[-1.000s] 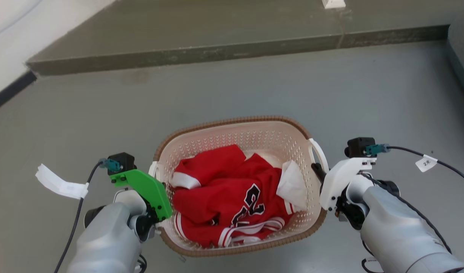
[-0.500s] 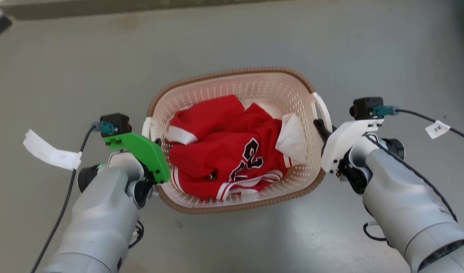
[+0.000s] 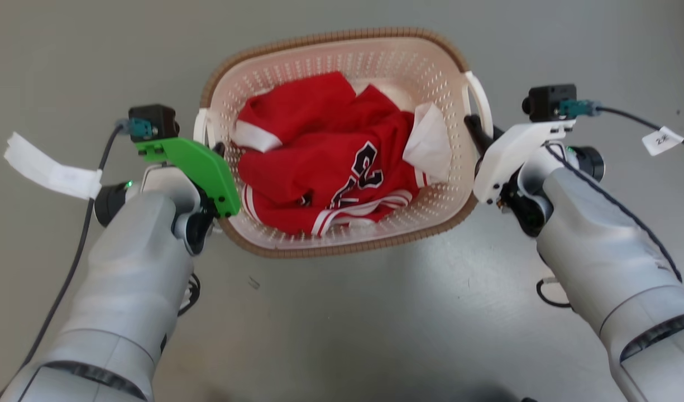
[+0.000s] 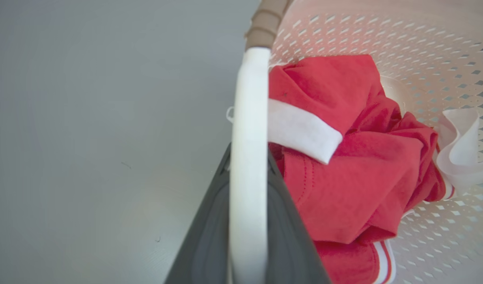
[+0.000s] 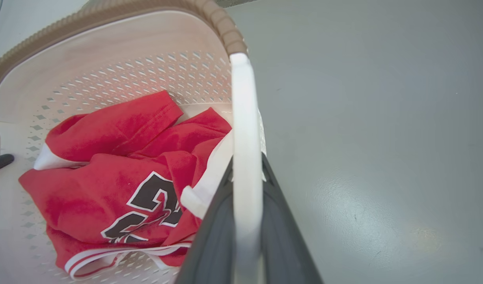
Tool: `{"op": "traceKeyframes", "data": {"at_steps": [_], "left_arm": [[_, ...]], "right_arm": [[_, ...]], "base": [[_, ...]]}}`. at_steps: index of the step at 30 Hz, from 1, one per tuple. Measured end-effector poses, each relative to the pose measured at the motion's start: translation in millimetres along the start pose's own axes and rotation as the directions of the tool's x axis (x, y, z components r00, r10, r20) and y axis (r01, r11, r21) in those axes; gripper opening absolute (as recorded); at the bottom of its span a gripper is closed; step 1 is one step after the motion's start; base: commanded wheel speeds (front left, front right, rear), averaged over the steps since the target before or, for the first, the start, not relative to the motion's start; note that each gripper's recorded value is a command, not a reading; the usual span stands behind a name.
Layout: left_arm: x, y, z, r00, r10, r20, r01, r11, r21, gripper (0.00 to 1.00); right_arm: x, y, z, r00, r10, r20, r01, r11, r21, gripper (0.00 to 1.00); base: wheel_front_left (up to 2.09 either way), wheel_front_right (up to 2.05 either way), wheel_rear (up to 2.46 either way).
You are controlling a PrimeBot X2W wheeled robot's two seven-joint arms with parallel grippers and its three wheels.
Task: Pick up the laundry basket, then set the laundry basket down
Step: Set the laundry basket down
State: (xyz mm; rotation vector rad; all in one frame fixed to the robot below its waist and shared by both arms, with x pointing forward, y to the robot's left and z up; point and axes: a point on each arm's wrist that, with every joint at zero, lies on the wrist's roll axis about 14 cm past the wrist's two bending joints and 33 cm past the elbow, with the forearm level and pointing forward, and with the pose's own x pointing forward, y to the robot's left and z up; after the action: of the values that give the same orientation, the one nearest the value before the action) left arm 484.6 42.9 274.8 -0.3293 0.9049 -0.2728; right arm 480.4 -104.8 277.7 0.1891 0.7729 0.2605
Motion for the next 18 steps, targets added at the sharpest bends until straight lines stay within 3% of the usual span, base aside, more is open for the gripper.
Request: {"op": "traceKeyframes", "data": {"at_steps": [18], "left_arm": [[70, 17, -2, 0.999, -0.010, -0.030, 0.011, 0.999, 0.030, 0.00]], "right_arm": [[65, -34, -11, 0.999, -0.024, -0.025, 0.024, 1.000, 0.001, 0.00]], "base": [[0.00, 0.00, 0.00]]}}
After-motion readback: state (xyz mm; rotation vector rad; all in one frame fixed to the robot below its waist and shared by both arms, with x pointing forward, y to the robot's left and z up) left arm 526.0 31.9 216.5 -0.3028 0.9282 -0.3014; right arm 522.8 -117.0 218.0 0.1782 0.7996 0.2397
